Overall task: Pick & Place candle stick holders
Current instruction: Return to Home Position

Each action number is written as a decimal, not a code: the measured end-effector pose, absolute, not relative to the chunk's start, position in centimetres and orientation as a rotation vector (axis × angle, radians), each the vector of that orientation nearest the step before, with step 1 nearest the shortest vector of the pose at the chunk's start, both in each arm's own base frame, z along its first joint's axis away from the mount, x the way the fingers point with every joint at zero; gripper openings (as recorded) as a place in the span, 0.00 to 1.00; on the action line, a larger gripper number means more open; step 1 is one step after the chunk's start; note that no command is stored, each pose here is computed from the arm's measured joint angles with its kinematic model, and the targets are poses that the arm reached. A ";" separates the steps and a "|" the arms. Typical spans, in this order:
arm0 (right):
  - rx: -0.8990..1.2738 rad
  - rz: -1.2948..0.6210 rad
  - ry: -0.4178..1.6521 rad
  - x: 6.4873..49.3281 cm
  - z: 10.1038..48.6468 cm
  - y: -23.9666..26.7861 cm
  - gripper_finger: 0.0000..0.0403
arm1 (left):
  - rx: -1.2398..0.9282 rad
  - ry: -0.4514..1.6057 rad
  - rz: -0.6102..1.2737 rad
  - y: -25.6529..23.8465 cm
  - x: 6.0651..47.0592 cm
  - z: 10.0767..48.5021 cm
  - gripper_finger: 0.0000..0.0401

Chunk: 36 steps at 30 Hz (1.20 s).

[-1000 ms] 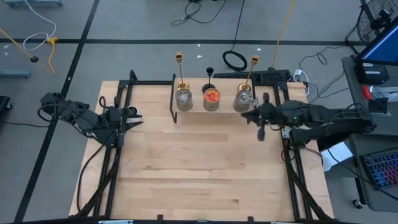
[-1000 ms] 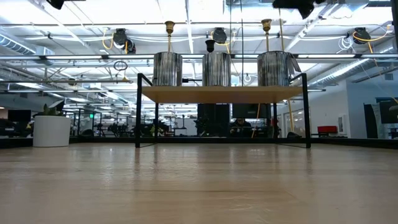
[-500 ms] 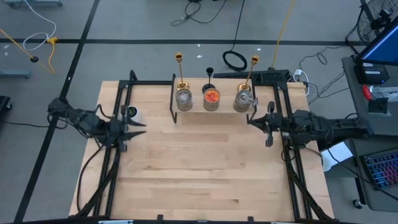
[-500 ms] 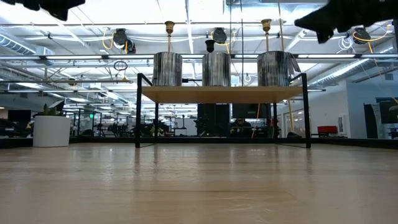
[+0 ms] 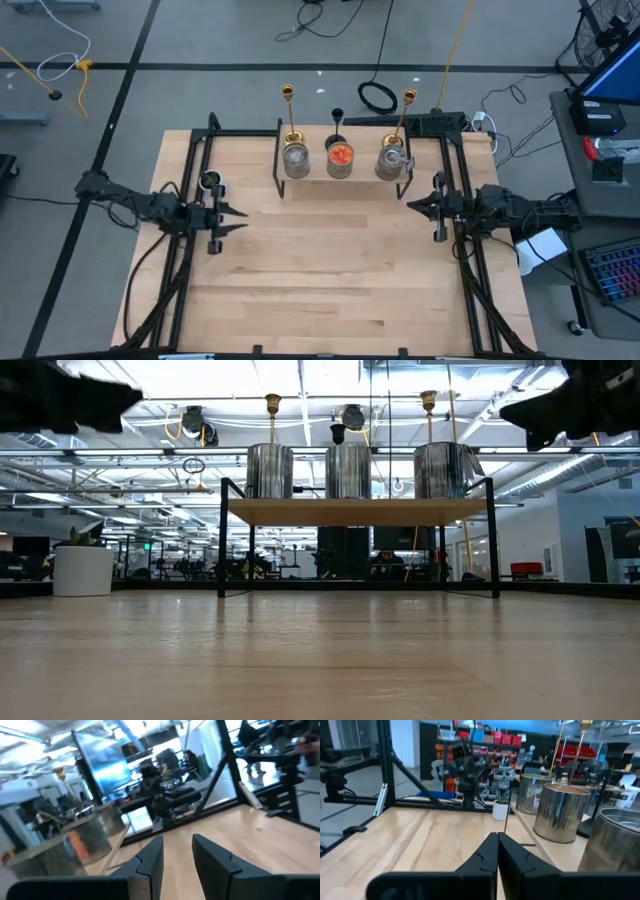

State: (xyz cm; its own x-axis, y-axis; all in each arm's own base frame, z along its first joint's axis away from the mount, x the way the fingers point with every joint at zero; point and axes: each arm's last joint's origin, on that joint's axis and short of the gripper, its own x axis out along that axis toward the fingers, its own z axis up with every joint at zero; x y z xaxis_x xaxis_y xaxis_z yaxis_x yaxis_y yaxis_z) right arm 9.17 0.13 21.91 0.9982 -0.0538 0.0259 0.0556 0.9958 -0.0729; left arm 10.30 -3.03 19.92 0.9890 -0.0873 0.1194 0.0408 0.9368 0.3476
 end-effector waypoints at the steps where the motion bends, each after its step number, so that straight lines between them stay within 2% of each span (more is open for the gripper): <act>1: -0.074 -0.056 -0.034 9.0 21.7 0.1 0.00 | 0.344 -0.133 -0.056 -2.9 10.4 19.6 0.27; 8: -0.070 -0.058 -0.057 8.6 20.4 0.1 0.00 | 0.338 -0.098 0.068 -1.2 10.8 18.5 0.27; 16: -0.049 -0.058 -0.035 9.0 19.3 0.1 0.00 | 0.311 -0.060 -0.003 -0.2 11.0 18.0 0.27; 27: 0.009 -0.057 -0.018 9.6 17.1 0.1 0.00 | 0.282 -0.062 0.023 0.7 11.0 17.6 0.27; 36: 0.020 -0.057 -0.046 9.7 17.2 0.1 0.00 | 0.257 -0.018 0.035 0.9 11.0 17.2 0.27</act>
State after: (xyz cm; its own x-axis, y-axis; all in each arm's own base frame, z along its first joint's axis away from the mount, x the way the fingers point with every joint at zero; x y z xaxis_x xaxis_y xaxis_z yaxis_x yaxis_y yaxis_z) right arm 9.67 0.15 17.18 0.9973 -0.0569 0.0456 0.0560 0.9982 0.0210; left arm 10.99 0.93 17.21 0.9992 0.0320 0.0220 -0.0366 0.9665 0.2540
